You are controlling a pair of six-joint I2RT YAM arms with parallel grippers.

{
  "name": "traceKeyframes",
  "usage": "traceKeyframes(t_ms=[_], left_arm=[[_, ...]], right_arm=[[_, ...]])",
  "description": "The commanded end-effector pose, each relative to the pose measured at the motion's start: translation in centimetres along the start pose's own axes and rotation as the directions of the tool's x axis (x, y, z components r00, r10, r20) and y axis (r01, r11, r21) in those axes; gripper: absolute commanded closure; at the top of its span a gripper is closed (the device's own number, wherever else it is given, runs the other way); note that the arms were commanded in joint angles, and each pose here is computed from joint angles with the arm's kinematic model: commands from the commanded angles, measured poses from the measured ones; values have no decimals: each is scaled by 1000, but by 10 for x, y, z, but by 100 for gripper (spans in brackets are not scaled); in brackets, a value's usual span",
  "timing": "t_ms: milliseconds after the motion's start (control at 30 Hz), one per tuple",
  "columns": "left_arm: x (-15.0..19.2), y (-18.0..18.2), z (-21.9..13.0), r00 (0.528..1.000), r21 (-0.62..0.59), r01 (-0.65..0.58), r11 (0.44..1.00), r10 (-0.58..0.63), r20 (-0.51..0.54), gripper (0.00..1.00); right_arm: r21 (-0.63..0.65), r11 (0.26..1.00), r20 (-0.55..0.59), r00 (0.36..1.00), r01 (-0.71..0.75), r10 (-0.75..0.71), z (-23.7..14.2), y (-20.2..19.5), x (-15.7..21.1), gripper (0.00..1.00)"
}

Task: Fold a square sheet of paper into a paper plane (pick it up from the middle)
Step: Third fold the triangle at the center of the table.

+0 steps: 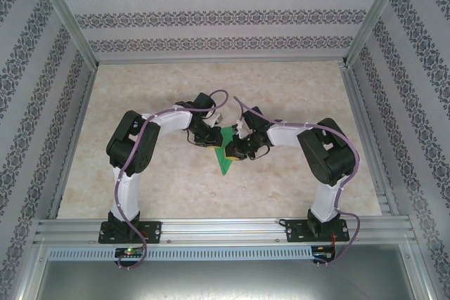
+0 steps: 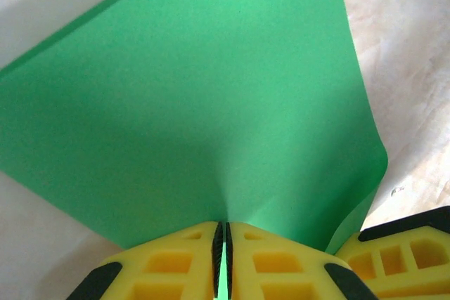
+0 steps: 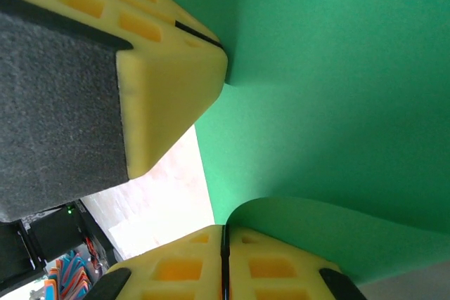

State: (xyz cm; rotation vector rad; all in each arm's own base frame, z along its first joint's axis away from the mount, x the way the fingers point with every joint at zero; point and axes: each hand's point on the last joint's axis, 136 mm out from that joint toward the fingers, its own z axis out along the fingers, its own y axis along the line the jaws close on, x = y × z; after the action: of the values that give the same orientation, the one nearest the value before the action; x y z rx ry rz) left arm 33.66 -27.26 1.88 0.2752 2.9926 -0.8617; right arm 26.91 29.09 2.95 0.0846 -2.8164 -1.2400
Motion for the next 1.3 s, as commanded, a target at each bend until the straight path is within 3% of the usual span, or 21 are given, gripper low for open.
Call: traceKeyframes(t_ms=[0, 1267], left_arm=[[16, 17, 10, 998, -34, 24, 999, -26, -52, 85], [21, 24, 12, 998, -26, 30, 999, -32, -59, 85]], right_arm=[[7, 1000, 13, 1000, 6, -6, 4, 4, -7, 90], [125, 992, 2, 1000, 7, -8, 13, -14, -8, 89]])
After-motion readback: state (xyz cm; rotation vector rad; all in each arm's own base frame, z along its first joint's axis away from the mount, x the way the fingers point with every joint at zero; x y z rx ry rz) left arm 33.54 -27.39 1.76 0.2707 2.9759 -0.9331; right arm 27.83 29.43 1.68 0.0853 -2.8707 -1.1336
